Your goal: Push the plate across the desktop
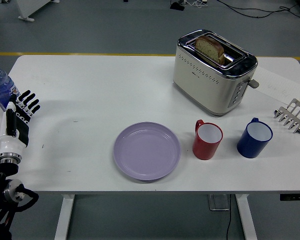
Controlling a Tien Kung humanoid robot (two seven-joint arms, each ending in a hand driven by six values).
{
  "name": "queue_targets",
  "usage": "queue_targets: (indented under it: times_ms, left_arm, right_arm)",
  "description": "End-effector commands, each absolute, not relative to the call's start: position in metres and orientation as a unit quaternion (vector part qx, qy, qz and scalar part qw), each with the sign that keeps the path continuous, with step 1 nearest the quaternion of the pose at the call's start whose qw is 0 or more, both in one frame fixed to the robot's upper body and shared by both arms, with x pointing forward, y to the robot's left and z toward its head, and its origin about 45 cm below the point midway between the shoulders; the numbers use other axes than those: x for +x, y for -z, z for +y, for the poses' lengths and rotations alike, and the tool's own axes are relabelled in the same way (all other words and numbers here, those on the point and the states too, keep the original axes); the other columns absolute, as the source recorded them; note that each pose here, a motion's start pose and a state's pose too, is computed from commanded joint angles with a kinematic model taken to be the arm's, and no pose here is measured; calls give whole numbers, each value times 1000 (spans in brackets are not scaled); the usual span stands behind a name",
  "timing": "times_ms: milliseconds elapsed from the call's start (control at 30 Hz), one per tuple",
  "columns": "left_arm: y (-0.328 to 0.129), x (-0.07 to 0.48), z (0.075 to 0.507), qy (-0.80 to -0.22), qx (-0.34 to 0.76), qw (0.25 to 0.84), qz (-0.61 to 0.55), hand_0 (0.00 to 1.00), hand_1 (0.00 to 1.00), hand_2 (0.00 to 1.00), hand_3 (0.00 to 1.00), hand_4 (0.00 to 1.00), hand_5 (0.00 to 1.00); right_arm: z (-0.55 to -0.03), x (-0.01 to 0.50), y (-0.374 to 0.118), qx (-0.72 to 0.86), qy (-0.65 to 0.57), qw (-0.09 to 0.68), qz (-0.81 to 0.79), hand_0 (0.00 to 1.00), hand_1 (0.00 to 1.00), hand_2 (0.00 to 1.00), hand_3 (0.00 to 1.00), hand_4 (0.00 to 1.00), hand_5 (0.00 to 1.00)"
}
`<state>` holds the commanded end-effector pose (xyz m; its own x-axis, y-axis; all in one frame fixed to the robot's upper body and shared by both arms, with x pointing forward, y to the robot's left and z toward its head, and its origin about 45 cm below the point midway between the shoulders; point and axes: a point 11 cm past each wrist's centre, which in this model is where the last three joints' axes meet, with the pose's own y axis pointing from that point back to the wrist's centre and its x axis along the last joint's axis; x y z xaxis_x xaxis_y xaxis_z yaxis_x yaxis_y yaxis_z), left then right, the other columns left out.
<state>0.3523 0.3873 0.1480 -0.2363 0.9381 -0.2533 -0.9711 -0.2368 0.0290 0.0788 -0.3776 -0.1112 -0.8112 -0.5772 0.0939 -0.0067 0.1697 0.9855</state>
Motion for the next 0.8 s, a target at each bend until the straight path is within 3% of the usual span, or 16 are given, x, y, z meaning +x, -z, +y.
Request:
queue_targets:
  times_ms: [800]
  left_arm:
    - [-133, 310, 401, -790, -158, 560, 192, 693, 730, 730, 697, 569, 998]
  right_arm:
    - [-382, 68, 112, 191, 611, 240, -730, 544, 549, 651, 679, 533, 585]
